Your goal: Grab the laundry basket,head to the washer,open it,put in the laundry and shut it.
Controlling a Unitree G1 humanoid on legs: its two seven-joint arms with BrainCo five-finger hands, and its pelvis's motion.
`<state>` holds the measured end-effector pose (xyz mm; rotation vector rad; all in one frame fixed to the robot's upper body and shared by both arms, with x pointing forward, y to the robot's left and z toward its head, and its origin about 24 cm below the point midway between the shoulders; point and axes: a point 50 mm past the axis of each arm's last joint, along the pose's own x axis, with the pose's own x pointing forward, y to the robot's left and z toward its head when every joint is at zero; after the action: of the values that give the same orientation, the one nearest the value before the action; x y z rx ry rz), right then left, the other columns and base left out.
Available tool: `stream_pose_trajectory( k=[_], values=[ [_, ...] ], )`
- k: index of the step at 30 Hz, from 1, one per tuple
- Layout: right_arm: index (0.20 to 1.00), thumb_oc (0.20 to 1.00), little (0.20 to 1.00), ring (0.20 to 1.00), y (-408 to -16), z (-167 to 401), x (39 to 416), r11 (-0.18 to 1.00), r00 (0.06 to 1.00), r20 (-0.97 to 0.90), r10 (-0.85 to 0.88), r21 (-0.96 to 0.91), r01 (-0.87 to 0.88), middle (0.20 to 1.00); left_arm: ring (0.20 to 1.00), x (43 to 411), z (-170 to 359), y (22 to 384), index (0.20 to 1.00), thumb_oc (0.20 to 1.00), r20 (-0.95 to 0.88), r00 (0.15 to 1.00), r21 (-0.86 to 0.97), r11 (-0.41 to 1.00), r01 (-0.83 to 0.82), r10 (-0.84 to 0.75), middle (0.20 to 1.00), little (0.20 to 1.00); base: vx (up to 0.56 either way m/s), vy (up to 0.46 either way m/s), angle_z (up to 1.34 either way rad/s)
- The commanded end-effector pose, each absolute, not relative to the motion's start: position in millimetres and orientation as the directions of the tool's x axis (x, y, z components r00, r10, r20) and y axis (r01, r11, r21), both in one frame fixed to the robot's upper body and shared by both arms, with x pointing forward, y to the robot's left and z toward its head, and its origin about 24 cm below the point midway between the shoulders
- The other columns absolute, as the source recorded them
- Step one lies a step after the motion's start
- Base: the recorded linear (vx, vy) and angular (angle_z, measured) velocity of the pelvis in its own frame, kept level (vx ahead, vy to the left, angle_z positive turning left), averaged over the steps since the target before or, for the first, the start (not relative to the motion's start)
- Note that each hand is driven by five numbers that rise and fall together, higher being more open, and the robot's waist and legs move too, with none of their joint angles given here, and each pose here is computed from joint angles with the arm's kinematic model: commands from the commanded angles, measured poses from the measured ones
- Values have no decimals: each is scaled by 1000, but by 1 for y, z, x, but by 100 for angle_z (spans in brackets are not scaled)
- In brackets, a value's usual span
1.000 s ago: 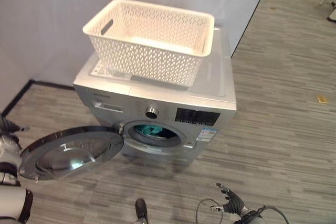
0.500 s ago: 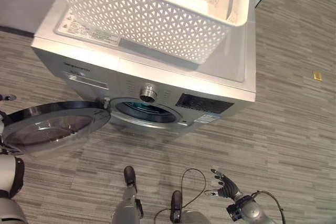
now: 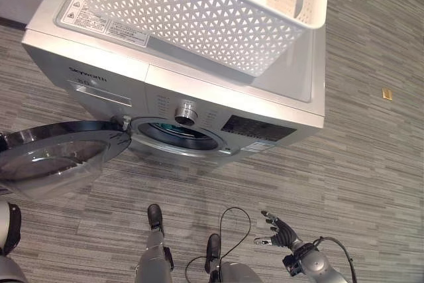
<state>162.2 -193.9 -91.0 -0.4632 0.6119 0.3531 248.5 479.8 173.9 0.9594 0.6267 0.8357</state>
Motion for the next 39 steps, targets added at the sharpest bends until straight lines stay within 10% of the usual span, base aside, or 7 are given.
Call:
stream_pose_trajectory(
  k=[1,4,13,21,39],
  values=[
    [1000,1000,1000,1000,-207,-94,154,838,746,-650,148,-318,-444,1000,1000,209,123,491,1000,1000,-276,421,900,387,-203,864,1000,1000,-34,1,-1],
    [1000,1000,1000,1000,-211,-91,153,821,748,-648,147,-341,-458,1000,1000,209,101,483,1000,1000,-315,434,898,413,-150,844,1000,1000,-18,-6,-8],
    [1000,1000,1000,1000,-262,-71,158,800,800,-599,-30,-495,-340,1000,1000,235,-33,301,1000,1000,-429,858,629,775,58,284,1000,1000,-27,28,4],
    [1000,1000,1000,1000,-281,-65,156,779,801,-591,-95,-545,-310,1000,1000,216,-45,238,1000,1000,-473,880,415,870,268,-46,1000,1000,3,-3,-5],
    [1000,1000,1000,1000,-262,-81,152,829,779,-623,-77,-474,-296,1000,1000,242,-14,214,1000,1000,-328,939,412,879,242,-104,1000,1000,-21,-56,-10]
  ],
)
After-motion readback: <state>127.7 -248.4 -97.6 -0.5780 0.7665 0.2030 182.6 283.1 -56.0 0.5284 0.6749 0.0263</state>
